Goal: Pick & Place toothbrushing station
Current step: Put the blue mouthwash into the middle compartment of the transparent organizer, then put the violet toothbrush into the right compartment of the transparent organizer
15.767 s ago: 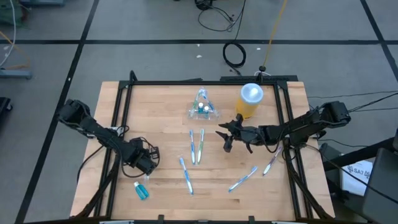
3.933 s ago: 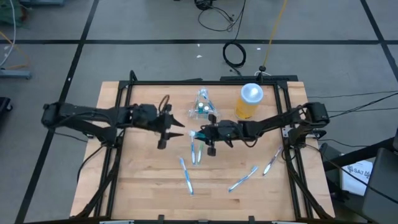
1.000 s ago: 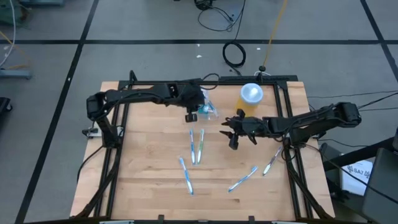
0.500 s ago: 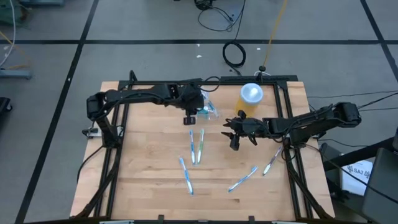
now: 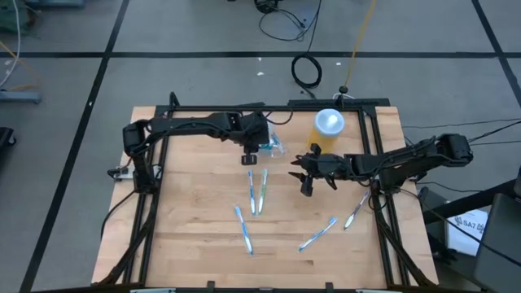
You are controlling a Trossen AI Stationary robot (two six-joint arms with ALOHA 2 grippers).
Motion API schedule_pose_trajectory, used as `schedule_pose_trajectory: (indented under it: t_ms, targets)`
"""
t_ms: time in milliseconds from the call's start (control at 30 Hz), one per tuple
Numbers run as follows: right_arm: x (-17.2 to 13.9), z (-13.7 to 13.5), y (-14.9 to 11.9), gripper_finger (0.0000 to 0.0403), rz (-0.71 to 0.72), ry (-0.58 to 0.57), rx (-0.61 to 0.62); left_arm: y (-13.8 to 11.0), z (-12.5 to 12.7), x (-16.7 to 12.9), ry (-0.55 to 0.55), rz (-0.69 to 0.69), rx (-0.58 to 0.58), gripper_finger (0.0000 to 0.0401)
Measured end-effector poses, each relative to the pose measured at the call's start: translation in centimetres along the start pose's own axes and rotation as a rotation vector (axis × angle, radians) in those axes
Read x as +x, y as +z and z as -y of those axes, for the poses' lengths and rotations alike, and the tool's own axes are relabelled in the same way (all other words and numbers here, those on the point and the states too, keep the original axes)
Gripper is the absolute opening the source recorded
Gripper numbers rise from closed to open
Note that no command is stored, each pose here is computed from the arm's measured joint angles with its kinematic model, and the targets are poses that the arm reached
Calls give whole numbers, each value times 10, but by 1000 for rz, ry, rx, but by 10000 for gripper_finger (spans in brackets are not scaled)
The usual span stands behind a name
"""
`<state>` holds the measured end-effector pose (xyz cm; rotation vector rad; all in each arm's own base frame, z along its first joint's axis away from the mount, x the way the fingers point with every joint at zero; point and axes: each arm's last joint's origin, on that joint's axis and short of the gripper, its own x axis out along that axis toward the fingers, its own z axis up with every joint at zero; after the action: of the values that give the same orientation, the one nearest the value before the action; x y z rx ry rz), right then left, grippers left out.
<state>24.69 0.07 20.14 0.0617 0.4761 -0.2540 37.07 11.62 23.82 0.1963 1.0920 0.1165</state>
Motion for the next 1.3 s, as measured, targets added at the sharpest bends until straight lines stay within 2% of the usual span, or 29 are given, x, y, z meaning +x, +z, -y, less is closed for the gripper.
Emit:
schedule_pose_trajectory:
  t_ms: [233, 467, 633, 767, 900, 1067, 1167, 1300]
  targets:
    - [0, 0, 2, 167, 20, 3, -13, 0, -3, 16, 25, -9, 43, 143]
    - [0, 0, 1, 167, 15, 2, -15, -1, -2, 22, 21, -22, 49, 149]
    - [0, 0, 1, 167, 15, 2, -15, 0, -3, 15, 36, -10, 51, 151]
    - [0, 0, 1, 167, 15, 1, -15, 2, -3, -6, 44, 18, 53, 151]
    - [0, 0, 1, 167, 15, 1, 8, 4, 1, -44, 60, 80, 61, 151]
    - [0, 0, 1, 167, 15, 2, 102, 2, 10, -94, 52, 180, -49, 152]
    - [0, -1, 2, 167, 16, 4, 187, -2, 16, -115, -6, 209, -136, 152]
    - [-2, -9, 3, 167, 32, 38, 212, -18, 24, -136, -152, 184, -106, 152]
